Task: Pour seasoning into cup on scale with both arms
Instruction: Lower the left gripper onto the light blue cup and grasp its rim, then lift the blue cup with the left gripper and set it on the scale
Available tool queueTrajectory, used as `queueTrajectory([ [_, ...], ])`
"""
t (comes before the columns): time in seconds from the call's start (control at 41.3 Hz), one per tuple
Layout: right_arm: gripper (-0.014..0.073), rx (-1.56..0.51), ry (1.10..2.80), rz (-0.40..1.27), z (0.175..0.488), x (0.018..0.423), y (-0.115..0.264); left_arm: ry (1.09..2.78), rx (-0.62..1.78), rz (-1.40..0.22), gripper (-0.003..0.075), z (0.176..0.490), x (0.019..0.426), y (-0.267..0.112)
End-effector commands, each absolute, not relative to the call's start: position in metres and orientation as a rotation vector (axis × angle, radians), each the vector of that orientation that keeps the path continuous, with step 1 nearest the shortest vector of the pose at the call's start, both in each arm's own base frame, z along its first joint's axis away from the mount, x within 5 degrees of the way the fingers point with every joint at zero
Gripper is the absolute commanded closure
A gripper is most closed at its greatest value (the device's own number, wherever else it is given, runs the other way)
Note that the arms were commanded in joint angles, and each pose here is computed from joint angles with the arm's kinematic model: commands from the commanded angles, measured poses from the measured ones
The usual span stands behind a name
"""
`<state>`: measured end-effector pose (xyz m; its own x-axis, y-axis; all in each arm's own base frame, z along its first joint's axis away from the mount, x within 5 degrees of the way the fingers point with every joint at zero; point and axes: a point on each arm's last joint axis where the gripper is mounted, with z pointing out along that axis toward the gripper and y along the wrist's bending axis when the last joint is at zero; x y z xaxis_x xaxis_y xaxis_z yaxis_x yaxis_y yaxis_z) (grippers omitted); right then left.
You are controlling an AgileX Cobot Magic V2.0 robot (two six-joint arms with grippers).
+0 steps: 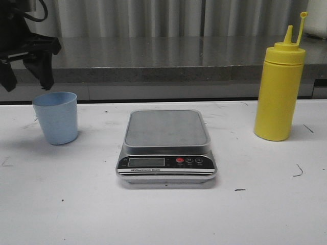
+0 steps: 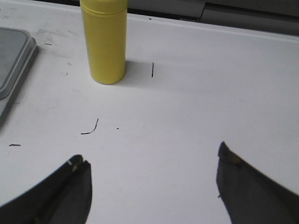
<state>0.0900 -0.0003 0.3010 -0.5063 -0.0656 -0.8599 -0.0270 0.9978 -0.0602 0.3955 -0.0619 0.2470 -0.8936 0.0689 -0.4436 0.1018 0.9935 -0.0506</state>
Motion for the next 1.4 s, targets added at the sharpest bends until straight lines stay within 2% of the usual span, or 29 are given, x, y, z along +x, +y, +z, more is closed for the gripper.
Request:
queueTrajectory([
  [0.0, 0.0022, -0.074, 2.014, -0.065, 0.315, 0.095, -0.001, 2.580, 0.123, -0.116, 0.0228, 0.267, 0.402, -0.065],
  [0.339, 0.0022, -0.074, 2.014, -0.065, 0.315, 0.095, -0.001, 2.587, 0.111, -0.127, 0.0244, 0.245, 0.415, -0.068],
  [0.411, 0.0022, -0.074, 2.014, -0.065, 0.315, 0.095, -0.001, 2.573, 0.111, -0.128, 0.0313, 0.246, 0.416, -0.068],
  [0.508, 0.0022, -0.074, 2.014, -0.065, 0.315, 0.095, -0.001, 2.573, 0.109, -0.130, 0.0451, 0.246, 0.416, -0.068],
  [0.678, 0.0022, -0.074, 2.014, -0.065, 0.315, 0.095, -0.001, 2.582, 0.110, -0.130, 0.0647, 0.246, 0.415, -0.068],
  [0.799, 0.0022, -0.074, 2.014, -0.065, 0.315, 0.095, -0.001, 2.598, 0.111, -0.128, 0.0740, 0.245, 0.414, -0.068],
  [0.968, 0.0022, -0.074, 2.014, -0.065, 0.315, 0.095, -0.001, 2.620, 0.114, -0.127, 0.0740, 0.249, 0.411, -0.068],
  [1.162, 0.0022, -0.074, 2.014, -0.065, 0.315, 0.095, -0.001, 2.576, 0.164, -0.139, 0.0740, 0.285, 0.394, -0.078],
  [1.379, 0.0022, -0.074, 2.014, -0.065, 0.315, 0.095, -0.001, 2.475, 0.280, -0.191, 0.0740, 0.320, 0.371, -0.112],
])
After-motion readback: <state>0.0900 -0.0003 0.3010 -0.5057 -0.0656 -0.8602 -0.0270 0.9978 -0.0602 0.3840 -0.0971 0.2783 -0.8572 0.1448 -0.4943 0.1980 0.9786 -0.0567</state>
